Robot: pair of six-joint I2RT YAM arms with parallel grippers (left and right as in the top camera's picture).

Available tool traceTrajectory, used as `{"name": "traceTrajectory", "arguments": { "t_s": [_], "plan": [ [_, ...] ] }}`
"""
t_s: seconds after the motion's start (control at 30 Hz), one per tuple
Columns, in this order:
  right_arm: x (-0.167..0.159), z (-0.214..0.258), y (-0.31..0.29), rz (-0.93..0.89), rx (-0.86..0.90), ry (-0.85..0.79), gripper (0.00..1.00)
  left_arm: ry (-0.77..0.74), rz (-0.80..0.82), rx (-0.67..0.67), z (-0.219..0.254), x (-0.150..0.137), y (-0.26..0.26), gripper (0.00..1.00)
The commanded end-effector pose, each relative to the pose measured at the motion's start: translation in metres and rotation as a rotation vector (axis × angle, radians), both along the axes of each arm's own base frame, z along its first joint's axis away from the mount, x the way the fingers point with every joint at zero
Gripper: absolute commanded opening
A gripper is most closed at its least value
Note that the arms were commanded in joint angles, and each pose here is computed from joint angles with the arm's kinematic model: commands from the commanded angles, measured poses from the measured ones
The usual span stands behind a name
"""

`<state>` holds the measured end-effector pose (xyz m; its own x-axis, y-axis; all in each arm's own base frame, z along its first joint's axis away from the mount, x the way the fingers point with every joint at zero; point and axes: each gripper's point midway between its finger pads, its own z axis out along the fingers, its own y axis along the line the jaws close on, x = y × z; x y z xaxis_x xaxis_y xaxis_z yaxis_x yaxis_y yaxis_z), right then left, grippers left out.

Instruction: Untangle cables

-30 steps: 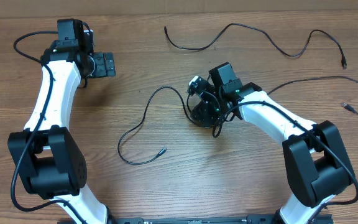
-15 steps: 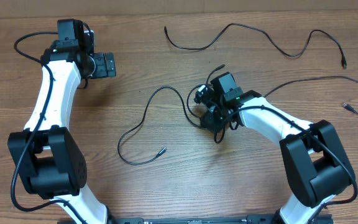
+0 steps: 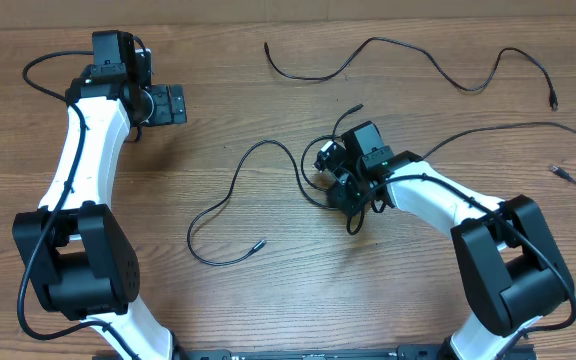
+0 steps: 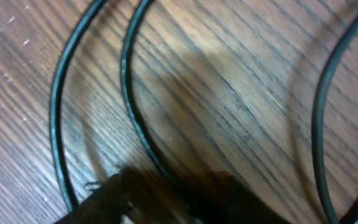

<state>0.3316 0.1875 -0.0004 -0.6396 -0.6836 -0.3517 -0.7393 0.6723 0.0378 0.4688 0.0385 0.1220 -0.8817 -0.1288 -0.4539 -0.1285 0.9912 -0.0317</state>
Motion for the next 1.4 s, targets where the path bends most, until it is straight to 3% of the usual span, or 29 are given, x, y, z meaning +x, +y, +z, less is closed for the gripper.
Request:
{"name": "traceTrajectory", "arguments": {
  "t_s": [0.0, 0.17, 0.5, 0.83, 1.37],
  "plan": [
    [-0.021, -0.020, -0.010, -0.011, -0.030, 0.073, 0.35, -0.019, 0.000, -0.014, 0.008, 0.001, -0.005, 0.99],
    [-0.022, -0.021, -0.010, -0.018, -0.026, 0.078, 0.04, -0.018, 0.000, -0.015, 0.008, 0.001, -0.005, 1.00],
    [-0.036, 0.000, 0.036, 0.027, 0.249, 0.180, 0.04, -0.003, 0.000, -0.016, 0.006, -0.002, -0.005, 1.00],
    [-0.036, 0.063, 0.090, 0.123, 0.586, 0.271, 0.04, 0.017, 0.000, -0.018, 0.004, -0.007, -0.006, 0.99],
    [0.028, 0.210, 0.134, 0.230, 0.775, -0.005, 0.04, 0.034, -0.010, -0.014, 0.002, -0.011, -0.006, 0.99]
  ]
}}
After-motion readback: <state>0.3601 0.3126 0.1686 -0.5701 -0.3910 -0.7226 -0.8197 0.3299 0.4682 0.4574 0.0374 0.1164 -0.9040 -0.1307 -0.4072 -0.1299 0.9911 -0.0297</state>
